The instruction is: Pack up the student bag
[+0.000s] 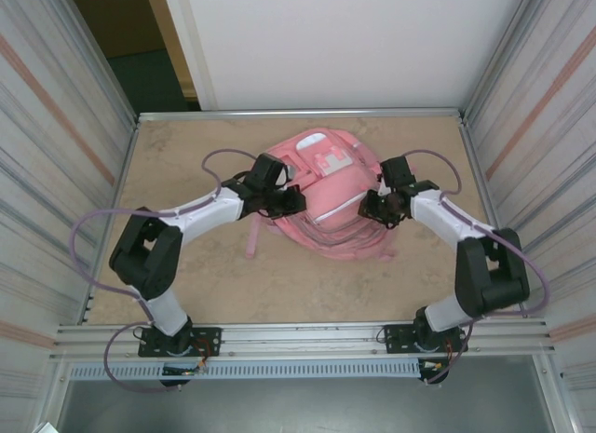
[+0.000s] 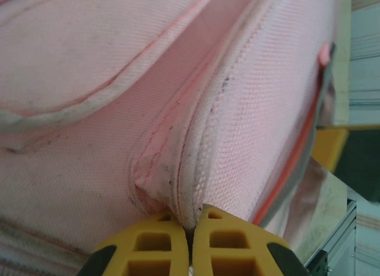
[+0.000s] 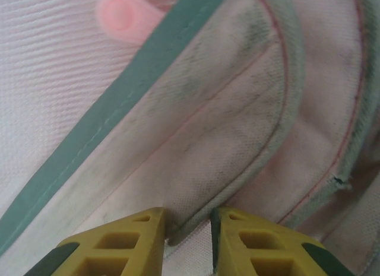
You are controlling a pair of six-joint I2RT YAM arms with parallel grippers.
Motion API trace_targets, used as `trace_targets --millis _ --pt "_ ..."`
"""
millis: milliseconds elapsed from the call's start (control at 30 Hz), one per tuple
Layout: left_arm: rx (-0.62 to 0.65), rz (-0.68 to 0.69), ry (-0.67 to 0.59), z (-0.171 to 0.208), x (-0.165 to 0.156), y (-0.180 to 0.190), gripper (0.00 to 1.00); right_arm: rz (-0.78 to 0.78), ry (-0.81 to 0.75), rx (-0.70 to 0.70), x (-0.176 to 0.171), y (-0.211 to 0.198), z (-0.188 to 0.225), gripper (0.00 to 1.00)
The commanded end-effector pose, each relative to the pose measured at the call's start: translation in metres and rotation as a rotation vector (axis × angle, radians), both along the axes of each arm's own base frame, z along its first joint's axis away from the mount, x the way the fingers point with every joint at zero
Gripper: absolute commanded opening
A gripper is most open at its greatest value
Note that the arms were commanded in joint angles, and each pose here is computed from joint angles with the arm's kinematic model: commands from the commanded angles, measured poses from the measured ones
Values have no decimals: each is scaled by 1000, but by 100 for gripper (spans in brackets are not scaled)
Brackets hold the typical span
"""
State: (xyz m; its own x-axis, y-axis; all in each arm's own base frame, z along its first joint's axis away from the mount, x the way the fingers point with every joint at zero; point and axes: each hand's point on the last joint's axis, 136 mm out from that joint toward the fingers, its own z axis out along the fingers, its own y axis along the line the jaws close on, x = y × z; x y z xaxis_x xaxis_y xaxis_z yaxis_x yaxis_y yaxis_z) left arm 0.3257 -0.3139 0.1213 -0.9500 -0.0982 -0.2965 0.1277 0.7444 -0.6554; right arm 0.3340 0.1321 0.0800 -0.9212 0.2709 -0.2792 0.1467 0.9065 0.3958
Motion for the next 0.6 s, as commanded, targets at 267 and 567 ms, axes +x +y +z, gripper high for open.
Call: trace_targets --millis 267,567 --pt "-107 198 91 35 -17 0 0 14 -234 102 90 38 47 36" --pt "-204 267 203 48 -14 -12 2 4 -222 -61 -19 44 67 51"
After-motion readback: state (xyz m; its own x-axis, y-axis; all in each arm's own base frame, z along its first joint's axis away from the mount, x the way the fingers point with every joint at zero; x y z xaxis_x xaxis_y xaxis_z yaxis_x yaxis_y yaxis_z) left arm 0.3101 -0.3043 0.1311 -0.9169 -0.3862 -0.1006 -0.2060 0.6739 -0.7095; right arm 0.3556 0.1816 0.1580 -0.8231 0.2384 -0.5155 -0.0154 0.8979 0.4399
